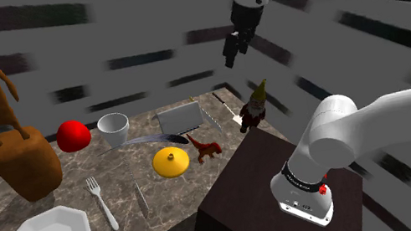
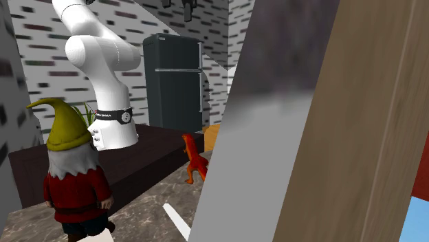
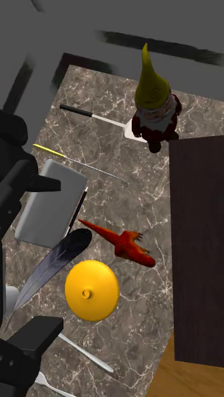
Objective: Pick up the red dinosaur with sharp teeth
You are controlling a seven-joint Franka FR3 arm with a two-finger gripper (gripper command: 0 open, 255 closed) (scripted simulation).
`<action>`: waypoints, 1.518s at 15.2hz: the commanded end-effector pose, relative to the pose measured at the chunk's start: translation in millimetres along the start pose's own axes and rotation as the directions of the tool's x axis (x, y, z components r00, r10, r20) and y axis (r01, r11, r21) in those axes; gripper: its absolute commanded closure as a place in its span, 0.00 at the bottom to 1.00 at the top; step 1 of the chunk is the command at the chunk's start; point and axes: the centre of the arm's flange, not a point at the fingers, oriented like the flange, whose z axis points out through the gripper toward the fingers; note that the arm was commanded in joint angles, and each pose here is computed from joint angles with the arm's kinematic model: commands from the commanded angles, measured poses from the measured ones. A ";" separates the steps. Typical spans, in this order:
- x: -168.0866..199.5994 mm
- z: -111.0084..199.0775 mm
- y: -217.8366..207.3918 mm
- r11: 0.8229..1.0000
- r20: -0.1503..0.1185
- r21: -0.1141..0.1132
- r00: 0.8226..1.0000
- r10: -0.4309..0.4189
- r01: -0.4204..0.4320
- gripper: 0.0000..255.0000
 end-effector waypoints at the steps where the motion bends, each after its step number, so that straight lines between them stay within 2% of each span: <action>1: 0.0 0.0 0.0 1.000 0.000 0.000 1.000 0.000 0.000 0.00; 23: -23.6 283.7 -66.1 0.999 -0.066 -0.024 0.997 0.047 -0.049 0.00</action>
